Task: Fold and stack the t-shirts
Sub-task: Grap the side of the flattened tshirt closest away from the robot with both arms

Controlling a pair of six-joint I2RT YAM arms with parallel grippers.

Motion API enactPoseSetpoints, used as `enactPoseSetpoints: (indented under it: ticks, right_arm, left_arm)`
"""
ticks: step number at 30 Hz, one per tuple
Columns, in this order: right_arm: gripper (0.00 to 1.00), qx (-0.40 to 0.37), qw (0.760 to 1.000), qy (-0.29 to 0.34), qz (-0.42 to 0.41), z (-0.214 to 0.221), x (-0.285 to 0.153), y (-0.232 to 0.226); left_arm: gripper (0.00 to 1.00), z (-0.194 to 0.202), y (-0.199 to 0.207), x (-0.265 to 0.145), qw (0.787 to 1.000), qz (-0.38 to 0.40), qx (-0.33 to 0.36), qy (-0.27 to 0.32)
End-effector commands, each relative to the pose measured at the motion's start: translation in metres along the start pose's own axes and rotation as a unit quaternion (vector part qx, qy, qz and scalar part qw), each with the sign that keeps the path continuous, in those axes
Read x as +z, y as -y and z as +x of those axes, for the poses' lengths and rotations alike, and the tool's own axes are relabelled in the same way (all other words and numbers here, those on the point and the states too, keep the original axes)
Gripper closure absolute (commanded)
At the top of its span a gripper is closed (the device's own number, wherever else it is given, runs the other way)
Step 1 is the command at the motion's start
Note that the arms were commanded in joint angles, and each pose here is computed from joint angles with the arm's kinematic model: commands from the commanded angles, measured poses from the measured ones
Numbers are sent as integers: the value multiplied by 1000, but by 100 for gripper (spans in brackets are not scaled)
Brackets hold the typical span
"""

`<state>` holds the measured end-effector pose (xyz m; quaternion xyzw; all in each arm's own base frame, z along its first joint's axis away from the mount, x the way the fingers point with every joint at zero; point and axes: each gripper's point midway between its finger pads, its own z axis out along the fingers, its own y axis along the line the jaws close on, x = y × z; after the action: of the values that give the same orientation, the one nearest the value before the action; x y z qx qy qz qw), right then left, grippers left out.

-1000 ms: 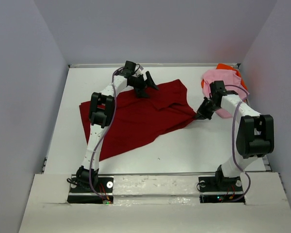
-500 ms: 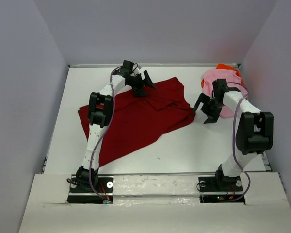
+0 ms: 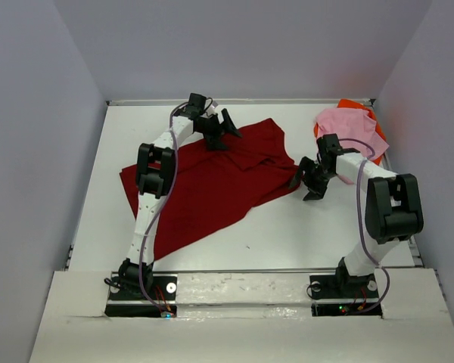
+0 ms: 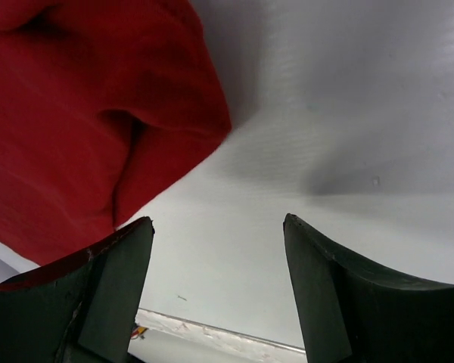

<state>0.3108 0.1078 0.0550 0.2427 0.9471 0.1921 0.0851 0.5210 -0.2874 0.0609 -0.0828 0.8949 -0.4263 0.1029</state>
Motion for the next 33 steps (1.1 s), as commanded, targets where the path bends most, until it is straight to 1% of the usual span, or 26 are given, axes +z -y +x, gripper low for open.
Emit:
enactPoseSetpoints:
  ticks: [1, 3, 6, 10, 12, 16, 17, 19, 20, 23, 28, 29, 31, 33]
  right_arm:
    - [25, -18, 999, 38, -24, -25, 17, -14]
    - [25, -28, 998, 52, -21, -36, 19, -17]
    - [26, -38, 998, 55, -14, -46, 26, -18]
    - [31, -40, 997, 67, -20, -54, 32, -21]
    - [31, -41, 996, 75, -30, -59, 34, -25]
    - [33, -42, 996, 74, -32, -63, 42, -27]
    - [44, -42, 996, 75, -32, -64, 43, -27]
    - [63, -38, 996, 73, -33, -64, 44, -27]
    - [76, -37, 996, 71, -36, -63, 45, -28]
    - [100, -32, 997, 67, -38, -60, 45, -28]
    - [100, -35, 997, 54, -30, -53, 39, -24]
    - [100, -31, 999, 32, -15, -43, 35, -18]
    - [100, -33, 999, 9, 1, -33, 26, -14]
    - [100, -39, 999, -8, -9, -22, 15, -17]
  left_arm:
    - [1, -5, -21, -5, 1000, -29, -7, 6]
    - [1, -7, -18, -8, 1000, -27, -5, 9]
    - [1, -6, -17, -9, 1000, -27, -6, 8]
    - [1, -6, -16, -10, 1000, -24, -3, 8]
    - [1, -7, -16, -10, 1000, -24, -4, 9]
    - [1, -6, -16, -10, 1000, -23, -5, 8]
    - [1, -6, -16, -10, 1000, -23, -5, 8]
    - [1, -6, -17, -10, 1000, -24, -5, 8]
    - [1, -6, -17, -10, 1000, -24, -6, 7]
    - [1, -7, -17, -10, 1000, -23, -7, 8]
    - [1, -7, -16, -10, 1000, -22, -6, 9]
    - [1, -8, -17, -11, 1000, -22, -6, 9]
    - [1, -9, -16, -11, 1000, -21, -5, 11]
    - [1, -9, -17, -11, 1000, -19, -6, 9]
